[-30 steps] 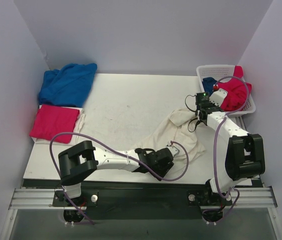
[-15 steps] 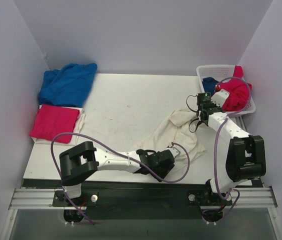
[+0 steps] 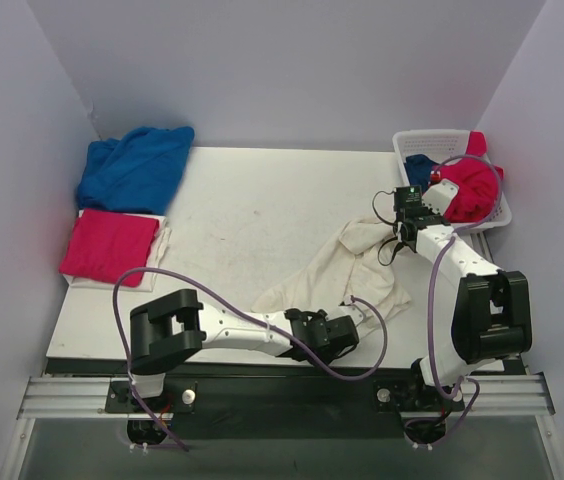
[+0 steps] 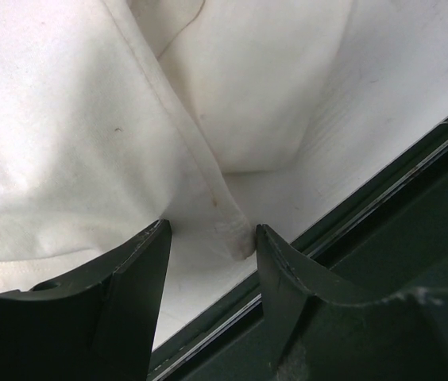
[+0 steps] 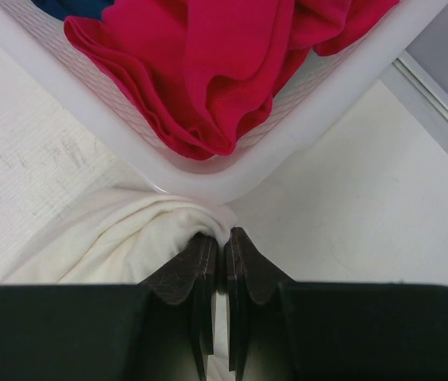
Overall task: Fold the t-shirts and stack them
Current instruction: Flatten out the tshirt
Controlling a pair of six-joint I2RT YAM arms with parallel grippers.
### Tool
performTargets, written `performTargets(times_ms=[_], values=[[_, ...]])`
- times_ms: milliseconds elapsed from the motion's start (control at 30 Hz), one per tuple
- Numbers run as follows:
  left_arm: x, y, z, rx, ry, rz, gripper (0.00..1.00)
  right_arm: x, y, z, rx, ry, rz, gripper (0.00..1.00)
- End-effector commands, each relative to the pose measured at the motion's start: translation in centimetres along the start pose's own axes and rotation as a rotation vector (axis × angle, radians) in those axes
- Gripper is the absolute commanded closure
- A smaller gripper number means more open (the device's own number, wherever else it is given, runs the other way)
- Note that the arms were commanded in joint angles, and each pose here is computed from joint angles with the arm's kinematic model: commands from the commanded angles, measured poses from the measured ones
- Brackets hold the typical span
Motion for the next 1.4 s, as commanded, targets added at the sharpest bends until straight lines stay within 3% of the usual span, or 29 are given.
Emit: performTargets(times_ms=[0,100,200,367,633,933,1033,1100,1367], values=[[0.5,-0.8,-1.1,0.069,-0.026,0.08,0.42,-0.9,0.4,0.5,-0.019,-0.031,-0.027,1.0],[0.7,-1.4,-1.8,0.105,-0.026,0.114,0.53,-1.0,0.4,0.5,-0.016,-0.031,-0.029,1.0],[1.1,-1.1,-2.1,0.098,-0.004,0.136,0.83,-1.1,0.4,0.5,-0.018,-0.035,-0.031,1.0],[2.0,0.5,-1.8,0.053,0.04,0.196,0.99,-1.1,0.6,0.8,-0.019,-0.041,-0.02,1.0],[6.3,5.6,1.4,-0.153,0.25,0.377,1.0,-1.6,3.4,2.9,-0.059,-0.047,0.047,1.0],[20.0,18.1,8.0,-0.679,0.763,0.511,1.0,-4.3,10.6,9.2,-0.215,-0.116,0.2,1.0],[23.8,21.9,9.1,-0.808,0.838,0.585,1.0,-5.4,13.2,11.6,-0.276,-0.139,0.255,1.0],[27.0,27.0,10.2,-0.928,0.89,0.69,1.0,-6.8,16.3,13.8,-0.34,-0.158,0.311,1.0],[30.6,37.3,10.6,-1.195,0.954,0.798,1.0,-9.5,22.8,17.6,-0.499,-0.186,0.505,1.0]])
Point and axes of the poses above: each gripper's point midway between its finger pads, its own y axis back along the fingers, its own x axis along the line the jaws close on, z = x × y, the point moved 9 cm from there along y, back along the fingers, and after that the axes turned 3 degrees about y, right-handed, at the moved point
